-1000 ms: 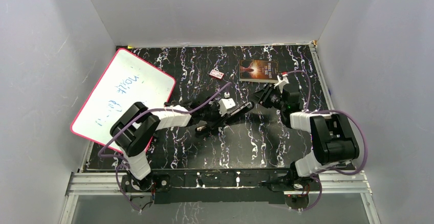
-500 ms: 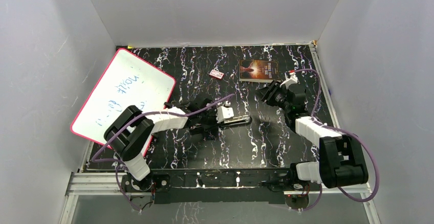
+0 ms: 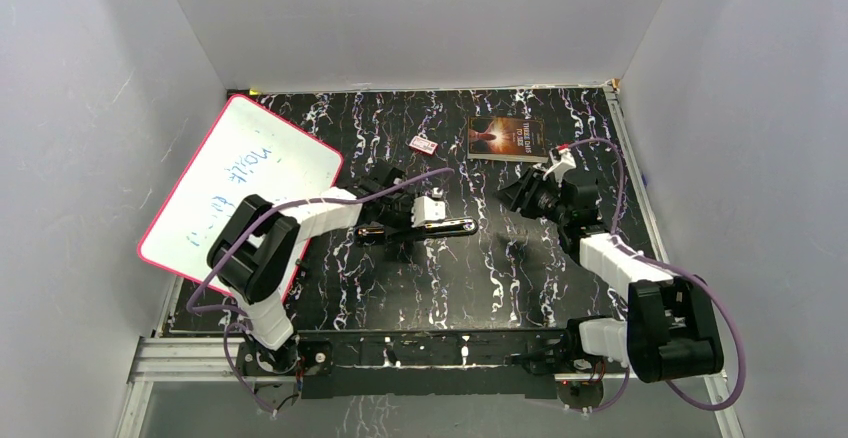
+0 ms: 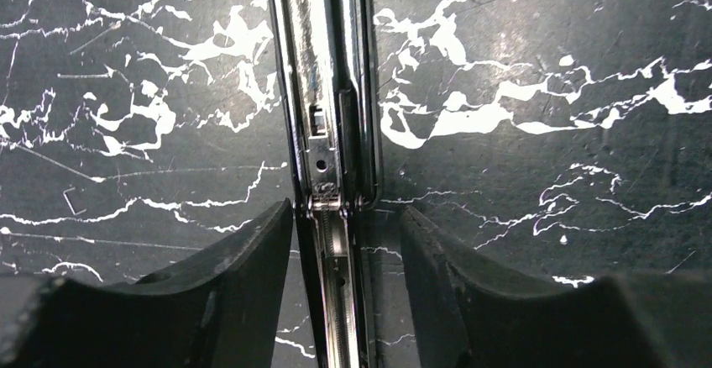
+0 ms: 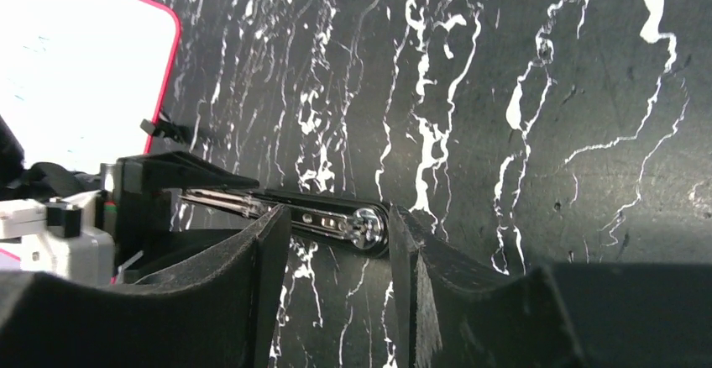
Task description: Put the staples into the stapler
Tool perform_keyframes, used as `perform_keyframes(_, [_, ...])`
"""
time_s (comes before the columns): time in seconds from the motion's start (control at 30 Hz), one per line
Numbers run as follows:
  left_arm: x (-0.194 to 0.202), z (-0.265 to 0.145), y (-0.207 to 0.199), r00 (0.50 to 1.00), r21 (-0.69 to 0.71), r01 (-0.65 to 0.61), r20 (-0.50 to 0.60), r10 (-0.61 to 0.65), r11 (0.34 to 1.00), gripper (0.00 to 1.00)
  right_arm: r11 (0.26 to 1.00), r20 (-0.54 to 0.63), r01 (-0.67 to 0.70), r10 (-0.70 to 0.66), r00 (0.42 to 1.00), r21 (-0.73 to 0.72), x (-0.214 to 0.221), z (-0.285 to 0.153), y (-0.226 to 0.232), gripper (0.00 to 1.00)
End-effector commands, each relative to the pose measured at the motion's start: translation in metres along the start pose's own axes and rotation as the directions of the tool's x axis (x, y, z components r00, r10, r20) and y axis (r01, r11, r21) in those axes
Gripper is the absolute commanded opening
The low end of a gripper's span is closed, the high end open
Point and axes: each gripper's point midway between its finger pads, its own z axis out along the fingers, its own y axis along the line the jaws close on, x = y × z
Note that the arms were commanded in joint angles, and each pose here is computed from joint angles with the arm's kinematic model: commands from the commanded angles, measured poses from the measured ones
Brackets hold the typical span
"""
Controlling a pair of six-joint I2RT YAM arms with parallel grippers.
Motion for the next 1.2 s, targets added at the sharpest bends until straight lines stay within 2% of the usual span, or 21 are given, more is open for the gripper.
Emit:
perform_keyframes(0.0, [-0.022,-0.003,-0.004,0.996,0.023,-0.038,0.087,0.036,0.999,0.53,1.0,-0.059,0.016,-0.015,0.998,0.008,0.007,0.006,-0.005,0.55])
perform_keyframes(0.17, [-0.031,-0.017,0.005,0.993,-0.069,-0.02,0.112,0.028,0.997,0.59,1.0,-0.119,0.008,-0.005,0.993,0.024,0.013,0.03,-0.003,0.54])
perform_keyframes(0.27, [-0.044,-0.043,0.008,0.981,-0.178,0.054,0.192,-0.019,0.983,0.64,0.995,-0.204,0.055,-0.038,0.978,0.078,0.03,0.066,0.003,0.53])
perform_keyframes(0.37, [-0.058,-0.079,0.01,0.952,-0.301,0.152,0.301,-0.057,0.941,0.73,0.983,-0.252,0.125,-0.089,0.964,0.131,0.039,0.092,0.002,0.53])
perform_keyframes(0.57, [-0.062,-0.109,-0.001,0.926,-0.349,0.231,0.364,-0.096,0.908,0.75,0.945,-0.308,0.225,-0.145,0.94,0.239,0.055,0.098,-0.008,0.46])
perform_keyframes(0.73, [-0.057,-0.121,-0.005,0.886,-0.348,0.387,0.397,-0.24,0.854,0.76,0.915,-0.354,0.275,-0.163,0.921,0.294,0.071,0.092,-0.016,0.43])
perform_keyframes(0.8, [-0.057,-0.125,-0.007,0.84,-0.324,0.486,0.43,-0.331,0.812,0.78,0.912,-0.371,0.284,-0.164,0.914,0.296,0.078,0.088,-0.015,0.42])
perform_keyframes(0.9, [-0.052,-0.132,-0.002,0.75,-0.329,0.637,0.474,-0.462,0.697,0.79,0.916,-0.389,0.283,-0.16,0.907,0.284,0.088,0.082,-0.01,0.42])
perform_keyframes(1.0, [-0.047,-0.133,-0.003,0.655,-0.301,0.746,0.492,-0.573,0.594,0.8,0.925,-0.404,0.267,-0.143,0.904,0.27,0.097,0.075,-0.003,0.41])
perform_keyframes(1.07, [-0.044,-0.132,-0.003,0.574,-0.279,0.815,0.504,-0.645,0.507,0.8,0.934,-0.415,0.251,-0.129,0.901,0.254,0.105,0.071,0.004,0.41])
perform_keyframes(1.17, [-0.037,-0.126,-0.005,0.485,-0.261,0.874,0.493,-0.723,0.409,0.81,0.948,-0.442,0.218,-0.096,0.892,0.233,0.121,0.062,0.013,0.41])
